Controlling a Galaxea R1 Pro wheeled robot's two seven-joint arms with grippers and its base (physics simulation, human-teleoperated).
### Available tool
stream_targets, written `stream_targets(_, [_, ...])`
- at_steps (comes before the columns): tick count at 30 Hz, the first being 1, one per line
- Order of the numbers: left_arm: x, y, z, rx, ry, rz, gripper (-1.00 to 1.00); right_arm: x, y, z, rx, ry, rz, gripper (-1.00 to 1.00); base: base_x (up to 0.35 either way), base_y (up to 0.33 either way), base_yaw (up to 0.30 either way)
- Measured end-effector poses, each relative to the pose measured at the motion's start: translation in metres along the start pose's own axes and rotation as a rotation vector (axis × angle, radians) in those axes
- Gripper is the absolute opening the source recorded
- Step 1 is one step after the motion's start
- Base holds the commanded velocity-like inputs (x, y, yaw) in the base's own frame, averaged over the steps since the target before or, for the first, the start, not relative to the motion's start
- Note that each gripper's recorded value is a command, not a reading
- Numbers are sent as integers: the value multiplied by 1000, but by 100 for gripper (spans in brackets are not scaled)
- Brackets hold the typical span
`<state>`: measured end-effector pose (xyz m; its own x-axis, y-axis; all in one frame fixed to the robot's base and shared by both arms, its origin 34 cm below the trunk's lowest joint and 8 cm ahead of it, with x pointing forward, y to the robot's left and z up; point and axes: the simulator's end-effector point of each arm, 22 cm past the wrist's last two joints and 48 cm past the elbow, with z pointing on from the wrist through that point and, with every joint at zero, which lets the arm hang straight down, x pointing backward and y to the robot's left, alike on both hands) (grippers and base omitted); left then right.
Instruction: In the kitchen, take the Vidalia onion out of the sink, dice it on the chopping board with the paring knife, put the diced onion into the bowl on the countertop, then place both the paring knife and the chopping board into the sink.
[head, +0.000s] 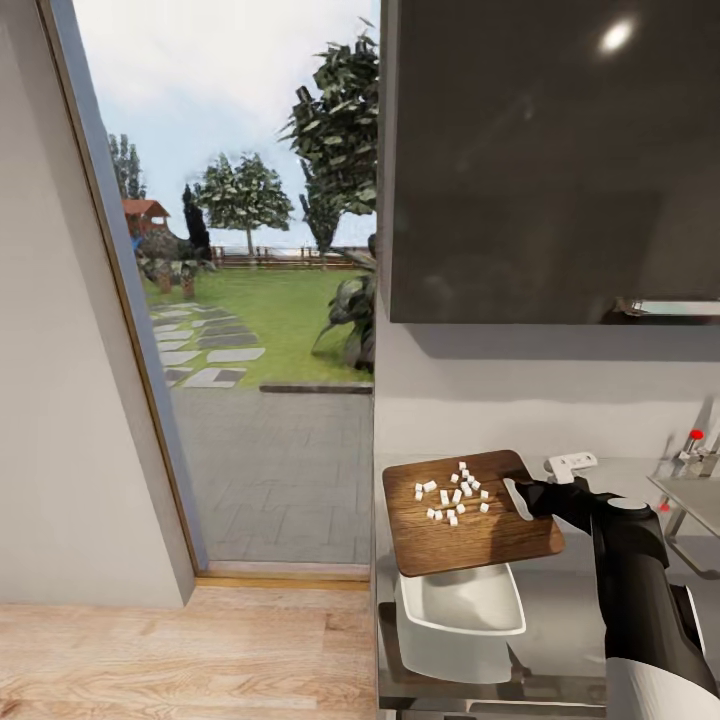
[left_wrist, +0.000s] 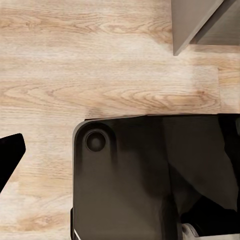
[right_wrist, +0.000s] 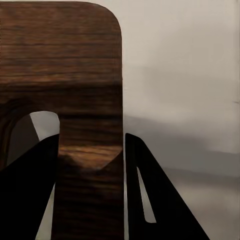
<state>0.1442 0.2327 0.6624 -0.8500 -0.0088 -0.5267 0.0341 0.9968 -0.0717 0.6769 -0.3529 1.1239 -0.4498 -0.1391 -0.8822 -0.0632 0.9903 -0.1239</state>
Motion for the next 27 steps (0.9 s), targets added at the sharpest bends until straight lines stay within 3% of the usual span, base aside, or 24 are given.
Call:
stream_targets(20, [0, -11, 0, 10, 1, -10, 100, -1, 4, 1, -8, -2, 1, -100, 23, -38, 0])
stream_targets(27, [1, -11, 0, 12, 1, -10, 100, -1, 4, 1, -8, -2, 1, -100, 1, -253, 0])
